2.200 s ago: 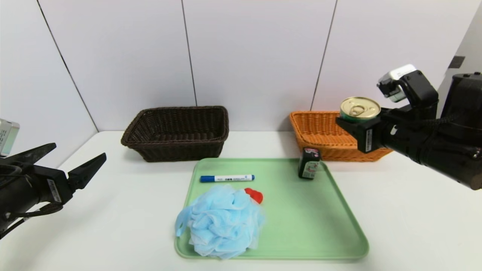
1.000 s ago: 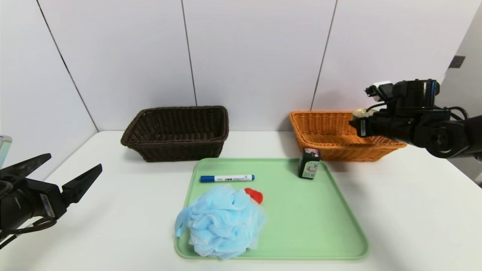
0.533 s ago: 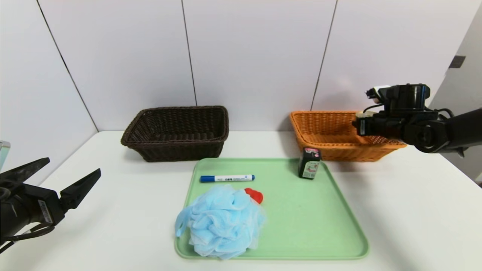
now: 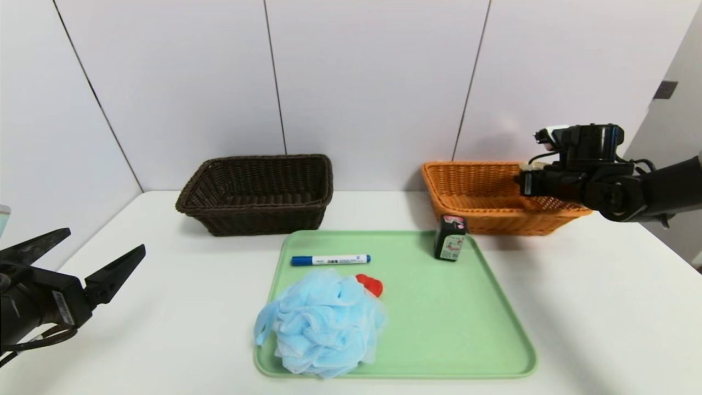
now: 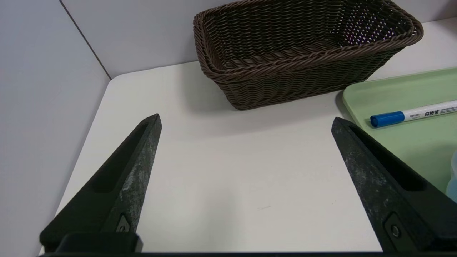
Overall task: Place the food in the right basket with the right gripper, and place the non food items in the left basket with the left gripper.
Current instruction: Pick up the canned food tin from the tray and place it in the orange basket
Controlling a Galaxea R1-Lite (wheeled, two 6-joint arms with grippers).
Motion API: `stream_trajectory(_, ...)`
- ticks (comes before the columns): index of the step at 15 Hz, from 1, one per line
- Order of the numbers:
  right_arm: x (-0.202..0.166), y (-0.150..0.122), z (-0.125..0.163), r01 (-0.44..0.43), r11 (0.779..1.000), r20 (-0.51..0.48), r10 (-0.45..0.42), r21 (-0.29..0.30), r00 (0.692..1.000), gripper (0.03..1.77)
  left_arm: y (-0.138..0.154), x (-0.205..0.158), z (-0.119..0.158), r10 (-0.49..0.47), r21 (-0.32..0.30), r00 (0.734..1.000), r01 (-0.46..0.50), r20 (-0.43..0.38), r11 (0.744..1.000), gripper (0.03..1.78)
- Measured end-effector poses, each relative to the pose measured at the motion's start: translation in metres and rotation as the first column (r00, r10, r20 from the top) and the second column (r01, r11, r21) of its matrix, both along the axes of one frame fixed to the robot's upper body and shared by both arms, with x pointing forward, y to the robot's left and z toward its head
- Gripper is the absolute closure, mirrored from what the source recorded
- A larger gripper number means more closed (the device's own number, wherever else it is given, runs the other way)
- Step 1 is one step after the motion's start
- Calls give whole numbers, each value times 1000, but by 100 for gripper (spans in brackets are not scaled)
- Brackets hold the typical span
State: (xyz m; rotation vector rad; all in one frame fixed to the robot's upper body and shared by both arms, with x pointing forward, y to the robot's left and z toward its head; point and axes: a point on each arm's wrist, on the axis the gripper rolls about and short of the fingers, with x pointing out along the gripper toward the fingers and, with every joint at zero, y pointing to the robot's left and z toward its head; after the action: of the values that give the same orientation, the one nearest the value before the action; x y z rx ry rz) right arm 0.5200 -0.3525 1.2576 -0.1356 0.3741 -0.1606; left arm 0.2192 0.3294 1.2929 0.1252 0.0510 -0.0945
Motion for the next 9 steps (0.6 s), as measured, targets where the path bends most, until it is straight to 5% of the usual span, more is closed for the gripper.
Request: stream_trajectory(9,-2,2,4,-7,1000,12,7,0,1000,30,0,0,1,2,0,1000,-2,6,1000,12)
